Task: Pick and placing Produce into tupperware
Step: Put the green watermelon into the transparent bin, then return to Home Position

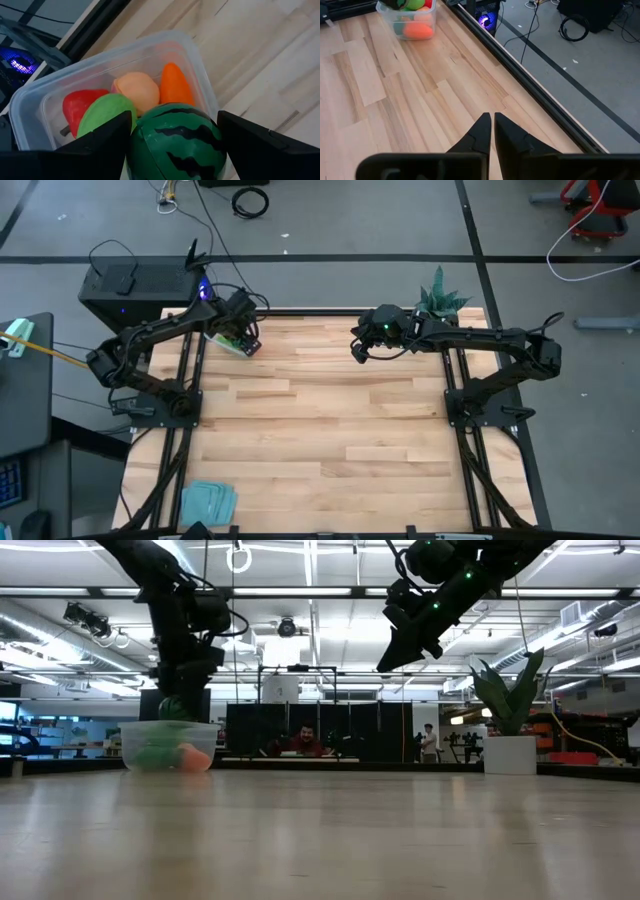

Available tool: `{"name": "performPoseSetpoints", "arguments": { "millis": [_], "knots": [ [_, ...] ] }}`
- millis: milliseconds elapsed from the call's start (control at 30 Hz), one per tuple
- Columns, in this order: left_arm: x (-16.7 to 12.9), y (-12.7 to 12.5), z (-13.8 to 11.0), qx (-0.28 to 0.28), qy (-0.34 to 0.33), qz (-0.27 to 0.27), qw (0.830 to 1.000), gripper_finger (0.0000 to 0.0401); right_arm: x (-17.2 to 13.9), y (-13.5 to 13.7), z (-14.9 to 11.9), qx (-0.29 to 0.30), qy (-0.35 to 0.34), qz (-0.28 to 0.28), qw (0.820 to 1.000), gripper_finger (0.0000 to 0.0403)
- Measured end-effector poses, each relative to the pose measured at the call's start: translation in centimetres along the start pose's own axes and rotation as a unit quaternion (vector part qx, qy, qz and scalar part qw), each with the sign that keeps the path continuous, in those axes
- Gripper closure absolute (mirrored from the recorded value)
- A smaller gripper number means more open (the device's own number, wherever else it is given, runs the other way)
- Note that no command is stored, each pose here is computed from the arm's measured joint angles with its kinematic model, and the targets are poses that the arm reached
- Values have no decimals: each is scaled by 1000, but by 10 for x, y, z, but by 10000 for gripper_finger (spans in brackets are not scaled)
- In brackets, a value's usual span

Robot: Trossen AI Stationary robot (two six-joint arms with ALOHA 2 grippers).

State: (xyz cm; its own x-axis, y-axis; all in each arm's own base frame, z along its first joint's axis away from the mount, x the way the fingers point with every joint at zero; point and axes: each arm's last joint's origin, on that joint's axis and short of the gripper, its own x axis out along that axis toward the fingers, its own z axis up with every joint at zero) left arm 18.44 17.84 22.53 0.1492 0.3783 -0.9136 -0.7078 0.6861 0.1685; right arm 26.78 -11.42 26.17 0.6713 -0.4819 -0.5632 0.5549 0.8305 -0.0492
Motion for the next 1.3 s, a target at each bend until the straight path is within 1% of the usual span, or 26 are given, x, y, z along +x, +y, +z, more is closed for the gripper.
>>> {"name": "performPoseSetpoints", "arguments": {
  "millis": [100,733,833,933,1100,1167,1233,1300],
  "knots": [
    [0,0,1,-3,-3,0,1000,101,0,0,0,0,0,0,1000,373],
    [0,0,1,-3,-5,0,1000,97,0,0,0,0,0,0,1000,373],
    [0,1,1,-3,-5,13,1000,94,0,0,0,0,0,0,1000,373],
    [0,1,1,-3,-5,15,1000,76,0,0,0,0,0,0,1000,373],
    [0,1,1,-2,-5,16,1000,15,0,0,0,0,0,0,1000,373],
    [0,1,1,-3,-5,18,1000,6,0,0,0,0,0,0,1000,373],
    [-1,1,1,-2,-6,18,1000,13,0,0,0,0,0,0,1000,373],
    [-3,1,1,-3,-10,19,1000,35,0,0,0,0,0,0,1000,373]
  ]
}}
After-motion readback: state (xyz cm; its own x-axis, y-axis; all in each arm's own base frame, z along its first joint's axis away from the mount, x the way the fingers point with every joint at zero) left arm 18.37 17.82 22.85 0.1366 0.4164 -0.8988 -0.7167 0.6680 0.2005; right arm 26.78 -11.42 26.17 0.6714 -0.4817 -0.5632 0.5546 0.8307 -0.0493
